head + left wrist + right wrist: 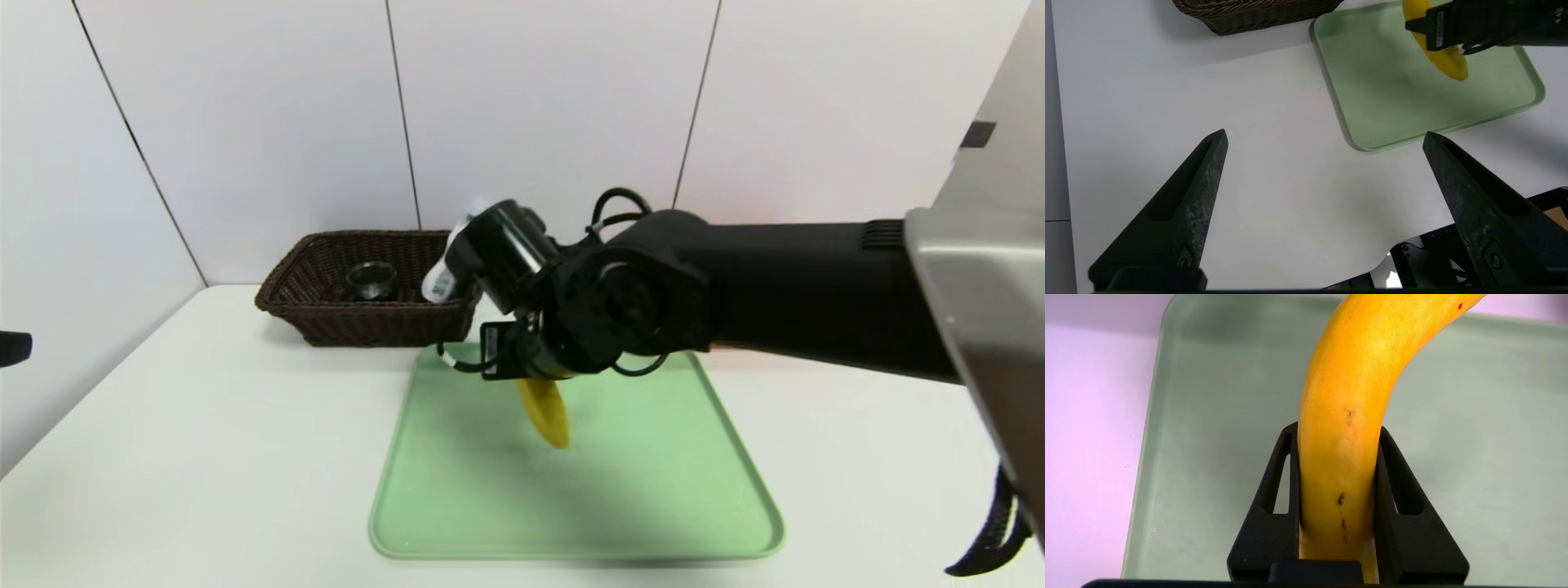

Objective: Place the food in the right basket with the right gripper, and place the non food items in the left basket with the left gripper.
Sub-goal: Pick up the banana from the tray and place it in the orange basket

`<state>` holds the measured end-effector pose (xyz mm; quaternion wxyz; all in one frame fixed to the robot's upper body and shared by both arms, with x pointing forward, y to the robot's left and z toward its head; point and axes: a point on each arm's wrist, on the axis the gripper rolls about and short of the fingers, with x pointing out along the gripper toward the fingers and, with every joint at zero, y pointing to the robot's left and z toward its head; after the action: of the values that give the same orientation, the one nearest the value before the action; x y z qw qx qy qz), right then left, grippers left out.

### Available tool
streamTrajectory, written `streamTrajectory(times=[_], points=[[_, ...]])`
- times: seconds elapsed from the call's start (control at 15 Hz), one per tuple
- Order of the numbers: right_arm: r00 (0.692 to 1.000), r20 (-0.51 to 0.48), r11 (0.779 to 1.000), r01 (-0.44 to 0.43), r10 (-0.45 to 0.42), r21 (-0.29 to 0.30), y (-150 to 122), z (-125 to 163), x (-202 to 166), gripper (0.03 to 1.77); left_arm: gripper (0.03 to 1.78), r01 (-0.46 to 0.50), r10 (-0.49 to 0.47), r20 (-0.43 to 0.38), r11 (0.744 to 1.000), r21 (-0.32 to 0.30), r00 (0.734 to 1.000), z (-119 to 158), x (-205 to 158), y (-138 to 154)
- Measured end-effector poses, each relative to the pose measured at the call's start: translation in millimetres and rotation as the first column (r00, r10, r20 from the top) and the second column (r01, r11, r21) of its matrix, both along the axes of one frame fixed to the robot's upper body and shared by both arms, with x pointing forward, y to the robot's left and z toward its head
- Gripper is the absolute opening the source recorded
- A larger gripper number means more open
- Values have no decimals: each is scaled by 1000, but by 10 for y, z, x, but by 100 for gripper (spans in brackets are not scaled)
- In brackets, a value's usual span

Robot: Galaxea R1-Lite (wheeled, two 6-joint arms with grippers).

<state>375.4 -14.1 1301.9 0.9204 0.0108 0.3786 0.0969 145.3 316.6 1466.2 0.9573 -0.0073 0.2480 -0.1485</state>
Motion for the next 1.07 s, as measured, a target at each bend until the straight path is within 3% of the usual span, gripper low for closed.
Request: streamTrajectory(times=[0.33,0.67,0.87,1.07], points=[[994,40,994,98,-99,39,-651,632,-59,49,169,2,-2,30,1000,-8,1000,32,42,-13],[983,71,985,170,-169,-17,-1343,1028,-182,49,169,12,-11,46,1000,-17,999,52,129,-42],[989,117,977,115,-95,-179,-1750,1150,-227,49,169,15,-14,40,1000,-15,999,46,154,-50],[993,119,923,23,25,-385,-2149,1214,-229,49,169,15,-15,33,1000,-13,999,39,173,-57]])
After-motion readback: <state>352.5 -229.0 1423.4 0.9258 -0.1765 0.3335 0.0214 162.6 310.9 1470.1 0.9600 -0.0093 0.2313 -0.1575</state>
